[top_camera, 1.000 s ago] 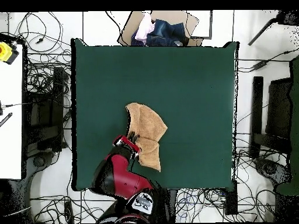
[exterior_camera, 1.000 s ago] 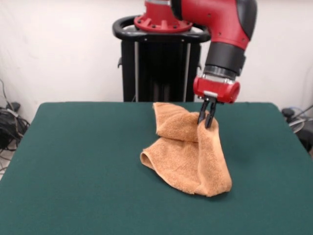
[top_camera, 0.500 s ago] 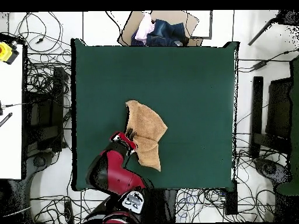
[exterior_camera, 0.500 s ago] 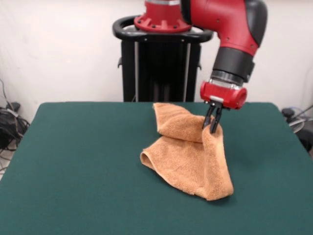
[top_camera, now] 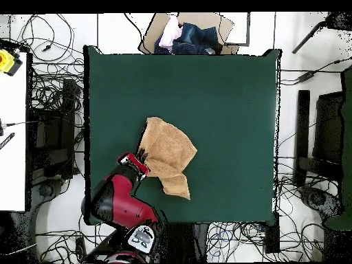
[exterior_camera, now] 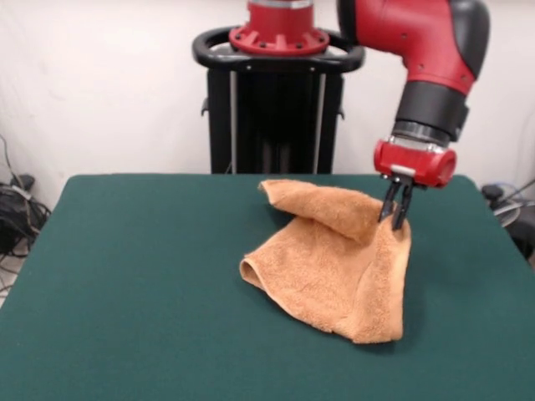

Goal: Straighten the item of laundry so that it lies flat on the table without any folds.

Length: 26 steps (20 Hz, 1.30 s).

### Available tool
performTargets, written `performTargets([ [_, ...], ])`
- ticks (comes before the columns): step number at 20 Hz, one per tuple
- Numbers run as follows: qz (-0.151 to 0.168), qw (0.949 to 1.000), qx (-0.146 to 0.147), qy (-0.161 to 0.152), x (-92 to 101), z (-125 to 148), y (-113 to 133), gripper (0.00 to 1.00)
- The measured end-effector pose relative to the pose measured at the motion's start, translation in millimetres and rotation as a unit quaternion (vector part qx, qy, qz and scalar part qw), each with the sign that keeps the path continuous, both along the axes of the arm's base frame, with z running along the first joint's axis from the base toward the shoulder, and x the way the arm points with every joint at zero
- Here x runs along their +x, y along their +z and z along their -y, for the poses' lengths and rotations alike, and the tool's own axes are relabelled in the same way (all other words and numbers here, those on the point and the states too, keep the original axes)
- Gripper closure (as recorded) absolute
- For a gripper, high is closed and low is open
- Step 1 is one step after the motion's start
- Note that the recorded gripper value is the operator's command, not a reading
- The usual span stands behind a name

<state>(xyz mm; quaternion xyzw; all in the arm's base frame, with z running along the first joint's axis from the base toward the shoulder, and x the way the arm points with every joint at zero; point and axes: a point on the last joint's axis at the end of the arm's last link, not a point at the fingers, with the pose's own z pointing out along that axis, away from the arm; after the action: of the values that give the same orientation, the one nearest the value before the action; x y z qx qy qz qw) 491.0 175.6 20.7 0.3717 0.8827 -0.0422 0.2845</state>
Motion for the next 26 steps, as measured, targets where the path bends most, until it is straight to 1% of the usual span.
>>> performTargets([
  [4,0.005,1.0,0.007,-0.005,3.5,-8.3,3.4,1.0],
  [5,0.009,0.9999,0.013,-0.004,6.3,-14.6,6.7,1.0],
  [8,0.013,0.9997,0.019,-0.001,8.7,-20.7,10.2,1.0],
  [9,0.015,0.9996,0.025,0.001,11.1,-25.6,13.0,1.0],
  [14,0.01,0.9991,0.04,0.003,12.6,-35.4,15.3,1.0],
  [15,0.006,0.9988,0.048,0.006,12.5,-41.8,16.2,1.0],
  [21,0.003,0.9978,0.065,0.014,12.6,-58.8,19.0,1.0],
  [26,0.0,0.9974,0.07,0.015,12.2,-63.1,17.3,1.0],
])
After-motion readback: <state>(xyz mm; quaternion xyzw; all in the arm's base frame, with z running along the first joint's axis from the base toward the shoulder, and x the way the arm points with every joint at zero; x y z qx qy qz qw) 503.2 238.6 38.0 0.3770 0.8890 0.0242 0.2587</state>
